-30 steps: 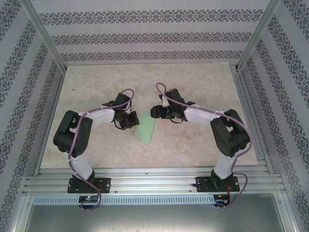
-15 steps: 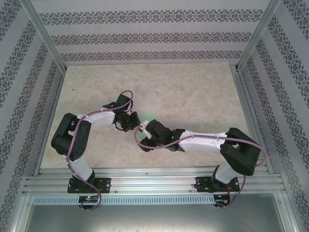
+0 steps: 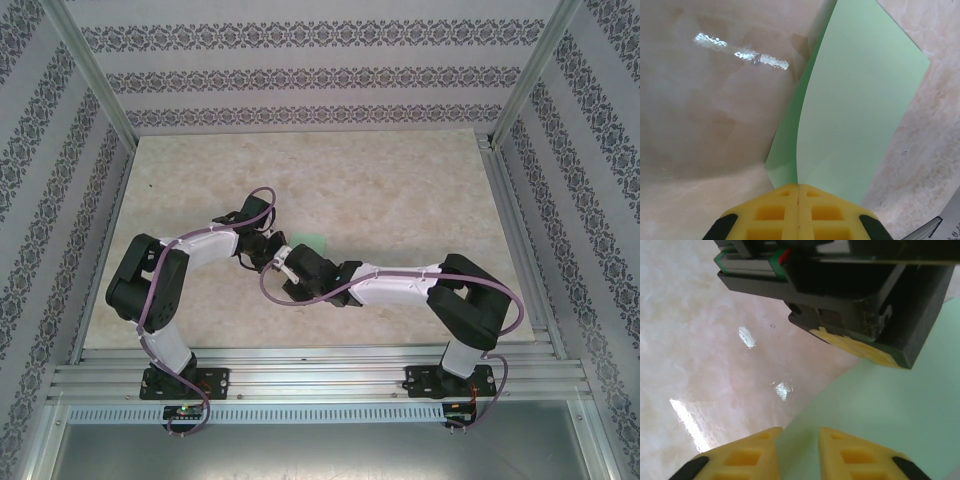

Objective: Fold a paper plane with a square sheet of paper (fold left side to right side)
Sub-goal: Third fold the triangle at the center of the table.

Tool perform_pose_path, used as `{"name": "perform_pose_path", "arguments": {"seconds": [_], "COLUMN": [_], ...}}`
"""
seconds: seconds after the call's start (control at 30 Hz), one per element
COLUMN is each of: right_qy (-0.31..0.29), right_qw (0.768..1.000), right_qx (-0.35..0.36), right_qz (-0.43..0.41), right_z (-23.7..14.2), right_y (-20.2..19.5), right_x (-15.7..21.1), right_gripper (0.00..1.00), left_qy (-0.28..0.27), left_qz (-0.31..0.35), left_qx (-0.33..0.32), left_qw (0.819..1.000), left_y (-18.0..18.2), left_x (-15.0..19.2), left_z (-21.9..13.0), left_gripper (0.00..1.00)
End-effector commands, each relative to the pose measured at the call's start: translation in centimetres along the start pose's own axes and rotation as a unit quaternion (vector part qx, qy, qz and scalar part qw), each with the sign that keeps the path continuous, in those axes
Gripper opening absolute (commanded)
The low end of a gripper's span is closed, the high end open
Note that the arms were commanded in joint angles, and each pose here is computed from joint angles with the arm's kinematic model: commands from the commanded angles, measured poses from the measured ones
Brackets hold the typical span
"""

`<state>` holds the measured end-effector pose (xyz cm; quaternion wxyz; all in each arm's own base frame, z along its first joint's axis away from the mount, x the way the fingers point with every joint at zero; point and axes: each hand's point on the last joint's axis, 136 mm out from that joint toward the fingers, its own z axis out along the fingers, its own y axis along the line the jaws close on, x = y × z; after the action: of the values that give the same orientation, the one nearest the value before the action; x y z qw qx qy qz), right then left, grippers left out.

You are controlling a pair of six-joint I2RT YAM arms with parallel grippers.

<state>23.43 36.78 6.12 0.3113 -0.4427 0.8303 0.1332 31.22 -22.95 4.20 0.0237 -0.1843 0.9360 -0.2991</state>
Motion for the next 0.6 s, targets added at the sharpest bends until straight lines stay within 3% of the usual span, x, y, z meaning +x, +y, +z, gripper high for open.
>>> {"name": "perform_pose_path", "arguments": {"seconds": [0.0,0.03,0.3,0.43,0.57], "right_qy": [-0.010,-0.010,-0.015,-0.015,-0.016], "right_qw": [1.000,1.000,0.998,0.997,0.996], "right_qx": [-0.006,-0.008,-0.040,-0.055,-0.059], "right_qz": [0.007,0.011,0.037,0.051,0.061], "right_z": [-0.6,-0.7,-1.3,-1.3,-1.3], "right_y": [-0.1,-0.3,-0.5,-0.6,-0.7], "right_x": [-0.6,-0.5,-0.2,0.2,0.4], "right_gripper": [0.05,0.00,0.00,0.00,0.00], "left_qy": [-0.002,-0.004,-0.046,-0.056,-0.018], "left_qz": [0.021,0.026,0.079,0.112,0.142], "left_qx": [-0.001,-0.001,-0.026,-0.013,0.036], "left_qw": [1.000,1.000,0.995,0.992,0.989], "left_y": [-0.7,-0.8,-0.9,-2.4,-5.3], "left_x": [0.2,0.1,-1.7,-3.0,-3.5], "left_z": [-0.8,-1.0,-5.5,-6.7,-4.4], "left_gripper": [0.08,0.12,0.46,0.47,0.39]}}
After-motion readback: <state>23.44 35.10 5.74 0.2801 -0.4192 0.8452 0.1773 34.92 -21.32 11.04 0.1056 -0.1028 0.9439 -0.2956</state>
